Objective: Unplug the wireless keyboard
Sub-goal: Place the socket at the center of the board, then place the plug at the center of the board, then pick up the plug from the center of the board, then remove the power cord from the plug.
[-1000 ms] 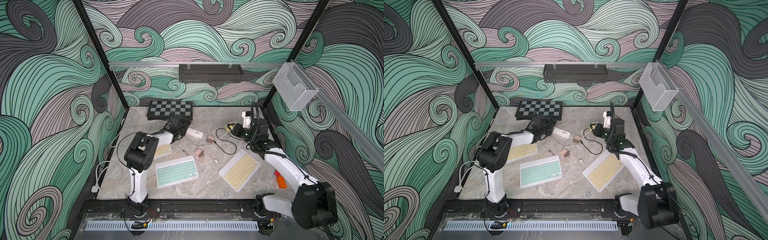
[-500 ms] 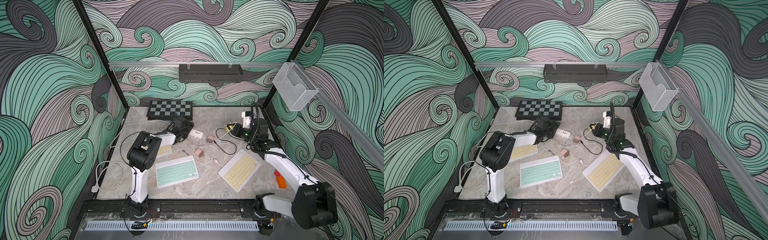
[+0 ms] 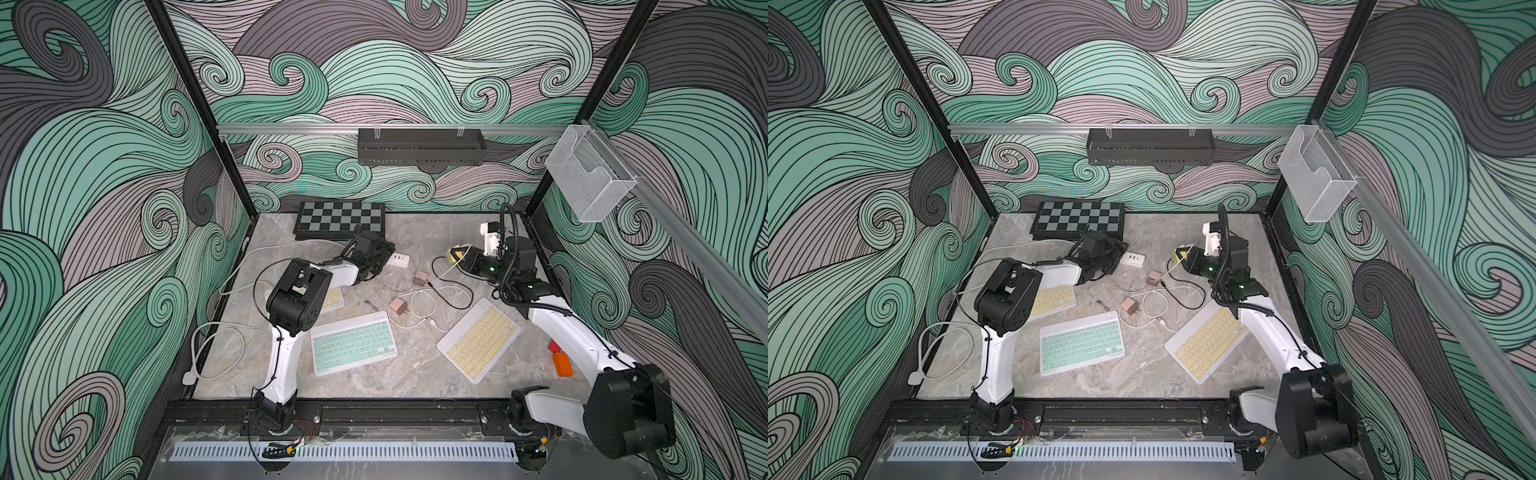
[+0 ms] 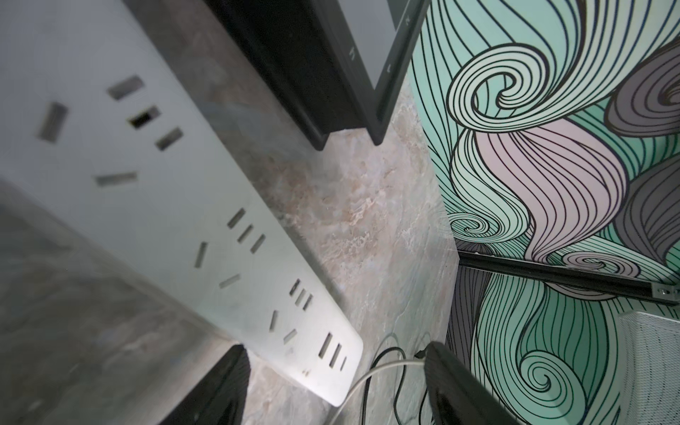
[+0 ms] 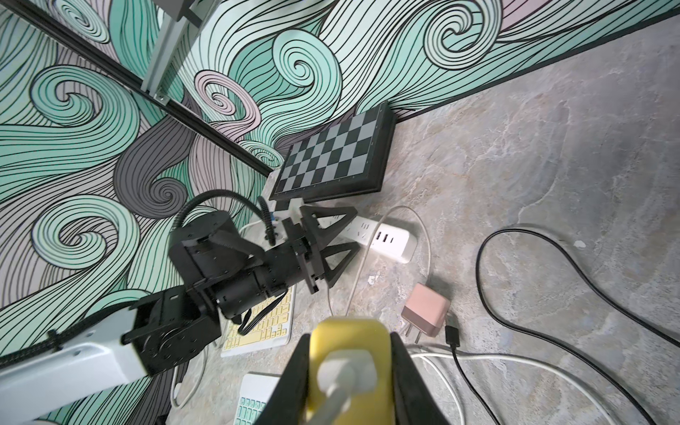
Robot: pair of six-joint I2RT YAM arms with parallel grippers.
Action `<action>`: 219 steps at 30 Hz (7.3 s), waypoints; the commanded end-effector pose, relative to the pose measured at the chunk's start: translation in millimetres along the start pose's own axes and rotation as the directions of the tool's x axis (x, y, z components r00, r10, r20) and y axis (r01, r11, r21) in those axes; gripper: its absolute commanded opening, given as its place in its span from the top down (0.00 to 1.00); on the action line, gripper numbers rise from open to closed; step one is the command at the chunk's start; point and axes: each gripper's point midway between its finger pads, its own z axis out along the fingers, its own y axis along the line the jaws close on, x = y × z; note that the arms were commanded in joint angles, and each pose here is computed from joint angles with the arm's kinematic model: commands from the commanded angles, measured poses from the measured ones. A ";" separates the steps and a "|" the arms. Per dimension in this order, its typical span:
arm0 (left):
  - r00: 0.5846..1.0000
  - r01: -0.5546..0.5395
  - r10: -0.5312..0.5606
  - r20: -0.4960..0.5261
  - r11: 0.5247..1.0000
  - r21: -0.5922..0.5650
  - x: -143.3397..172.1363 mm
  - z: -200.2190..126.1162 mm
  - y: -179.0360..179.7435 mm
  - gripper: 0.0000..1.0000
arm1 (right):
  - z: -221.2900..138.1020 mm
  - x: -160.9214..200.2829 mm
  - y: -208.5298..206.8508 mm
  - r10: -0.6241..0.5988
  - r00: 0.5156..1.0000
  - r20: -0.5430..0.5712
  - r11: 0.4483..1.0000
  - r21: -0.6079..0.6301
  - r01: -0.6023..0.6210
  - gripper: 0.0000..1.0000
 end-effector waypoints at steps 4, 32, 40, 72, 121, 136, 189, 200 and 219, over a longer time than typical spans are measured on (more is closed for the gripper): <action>0.998 -0.062 0.063 -0.005 0.995 0.082 -7.8 -21.7 -30.7 0.24 | 0.0 -10.0 33.2 -0.114 0.993 0.015 0.984 -0.139 0.115 1.00; 0.538 -0.429 0.837 -0.097 0.371 0.824 121.7 -243.5 -163.3 0.30 | -14.4 -11.4 129.4 -0.253 0.967 0.037 0.808 -0.541 0.233 1.00; 0.522 -0.355 0.850 -0.070 0.291 0.888 147.6 -243.1 -185.5 0.35 | -16.6 -13.1 135.3 -0.205 0.979 0.017 0.798 -0.576 0.177 1.00; 0.571 -0.651 0.817 -0.081 0.510 0.562 83.9 -225.4 -115.2 0.31 | 36.0 41.8 31.8 0.044 0.981 -0.188 0.968 -0.236 -0.089 1.00; 0.364 -0.785 0.865 -0.345 0.484 0.386 220.5 -208.4 -3.5 0.41 | 5.8 145.0 -56.4 0.226 0.822 -0.523 0.965 0.237 -0.114 0.35; 0.235 -0.970 0.910 -0.342 0.244 -0.019 206.7 -120.9 3.5 0.30 | -21.3 98.8 -65.6 0.280 0.902 -0.329 0.951 0.224 -0.214 0.35; 0.520 -0.733 0.837 -0.172 0.541 0.413 112.7 -190.6 -152.7 0.91 | 1.4 30.3 -34.4 0.256 0.943 -0.215 0.966 0.027 -0.256 0.39; 0.540 -0.350 0.797 -0.271 0.505 0.789 91.0 -236.0 -204.0 0.97 | 7.0 -20.5 15.8 0.241 0.958 -0.156 0.935 -0.229 -0.272 0.38; 0.525 -0.329 0.807 -0.270 0.485 0.810 82.3 -232.7 -214.0 1.00 | -2.9 -75.6 119.2 -0.026 0.999 -0.031 0.828 -0.560 0.004 0.45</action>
